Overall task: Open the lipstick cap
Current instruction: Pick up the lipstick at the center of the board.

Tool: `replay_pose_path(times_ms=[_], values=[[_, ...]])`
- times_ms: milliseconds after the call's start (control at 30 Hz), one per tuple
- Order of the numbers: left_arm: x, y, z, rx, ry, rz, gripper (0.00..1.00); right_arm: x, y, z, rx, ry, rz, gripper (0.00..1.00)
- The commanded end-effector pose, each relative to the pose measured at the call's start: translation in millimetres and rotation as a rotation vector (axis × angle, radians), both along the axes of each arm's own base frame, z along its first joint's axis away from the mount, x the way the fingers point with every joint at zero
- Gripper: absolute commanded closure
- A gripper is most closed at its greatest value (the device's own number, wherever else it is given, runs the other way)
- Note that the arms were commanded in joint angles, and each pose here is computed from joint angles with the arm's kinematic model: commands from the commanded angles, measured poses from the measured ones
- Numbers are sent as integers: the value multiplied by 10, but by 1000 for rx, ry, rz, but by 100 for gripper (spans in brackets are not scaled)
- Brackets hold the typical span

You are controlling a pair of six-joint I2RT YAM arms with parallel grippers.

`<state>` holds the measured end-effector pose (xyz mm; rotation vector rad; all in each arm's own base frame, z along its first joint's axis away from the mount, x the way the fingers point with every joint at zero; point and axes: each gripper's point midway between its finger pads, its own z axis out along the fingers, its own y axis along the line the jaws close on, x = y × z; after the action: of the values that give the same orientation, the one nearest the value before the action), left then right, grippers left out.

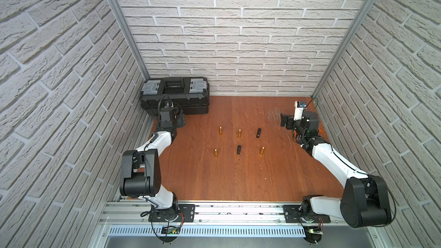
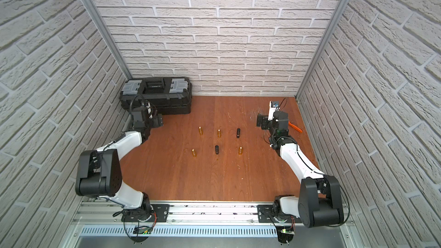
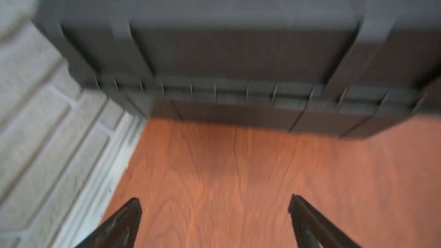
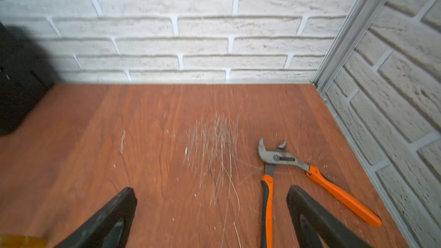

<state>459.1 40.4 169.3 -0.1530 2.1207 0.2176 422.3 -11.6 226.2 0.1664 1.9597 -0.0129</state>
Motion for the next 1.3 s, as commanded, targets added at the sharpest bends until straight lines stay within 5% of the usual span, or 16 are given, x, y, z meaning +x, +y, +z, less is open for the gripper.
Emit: replay_pose_path(times_ms=[0,167,367,567,1267], values=[[-336,-279,-281,-23,243,-23,2,-50,-113,-317,182,218,-133,1],[-350,-959,-76,-40,347,-150,12,156,196,-344,219,290,-14,7],[-477,-1887,-97,-51,492,-345,19,195,832,153,51,267,138,11],[-549,-2431,-305,-118,630,-441,33,22,1469,572,-17,219,310,15],[-416,-2665,-847,-101,750,-464,53,-240,1806,680,-71,217,398,24]])
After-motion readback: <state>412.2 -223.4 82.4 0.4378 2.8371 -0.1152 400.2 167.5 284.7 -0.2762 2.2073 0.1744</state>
